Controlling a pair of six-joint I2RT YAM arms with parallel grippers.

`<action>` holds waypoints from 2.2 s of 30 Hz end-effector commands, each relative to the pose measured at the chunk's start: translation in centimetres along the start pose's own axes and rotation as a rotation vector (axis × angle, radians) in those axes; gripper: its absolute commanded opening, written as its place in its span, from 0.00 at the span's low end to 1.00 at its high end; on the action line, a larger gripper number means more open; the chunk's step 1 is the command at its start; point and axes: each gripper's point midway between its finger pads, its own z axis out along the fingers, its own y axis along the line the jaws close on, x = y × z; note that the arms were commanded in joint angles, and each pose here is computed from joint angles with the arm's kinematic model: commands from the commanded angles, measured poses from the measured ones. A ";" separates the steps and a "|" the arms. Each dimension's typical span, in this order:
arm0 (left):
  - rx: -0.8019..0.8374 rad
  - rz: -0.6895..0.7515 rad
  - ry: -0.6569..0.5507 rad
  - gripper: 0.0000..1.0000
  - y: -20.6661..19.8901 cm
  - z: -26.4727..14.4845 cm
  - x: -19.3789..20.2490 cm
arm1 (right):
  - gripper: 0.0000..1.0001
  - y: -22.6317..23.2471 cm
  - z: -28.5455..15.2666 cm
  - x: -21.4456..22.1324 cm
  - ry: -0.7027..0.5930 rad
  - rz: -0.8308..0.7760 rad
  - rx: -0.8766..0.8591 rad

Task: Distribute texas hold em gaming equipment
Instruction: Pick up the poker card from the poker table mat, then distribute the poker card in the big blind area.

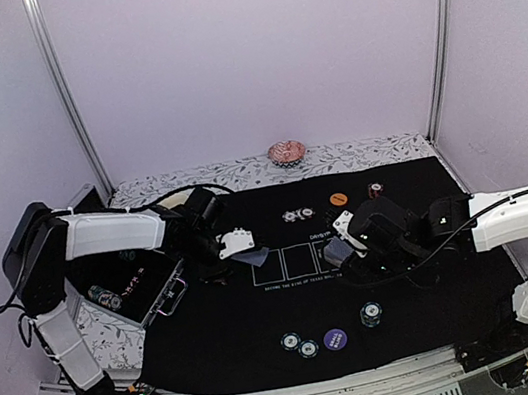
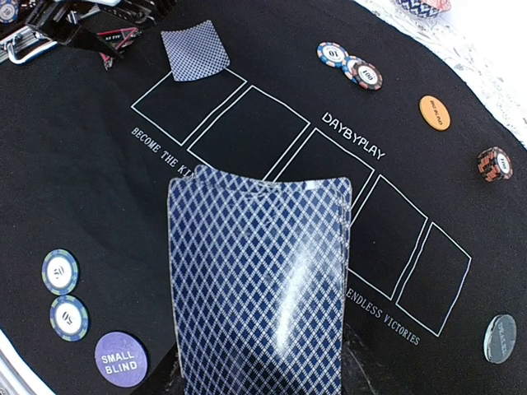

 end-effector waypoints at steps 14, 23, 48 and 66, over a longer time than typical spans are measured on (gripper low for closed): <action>-0.070 0.211 0.025 0.37 0.6 5.3 -0.9 | 0.48 0.0 -1.3 -1.4 -0.057 0.030 -0.032; -0.104 0.207 0.060 0.00 0.7 6.3 -1.2 | 0.48 0.1 -1.3 -1.3 -0.048 0.037 -0.036; -0.499 -0.160 0.182 0.00 13.4 8.7 -4.2 | 0.48 -0.1 -1.4 -1.1 -0.042 0.044 -0.034; -0.469 -0.064 0.076 0.64 11.8 4.0 -5.3 | 0.49 0.6 -2.9 -1.8 -0.044 -0.015 -0.097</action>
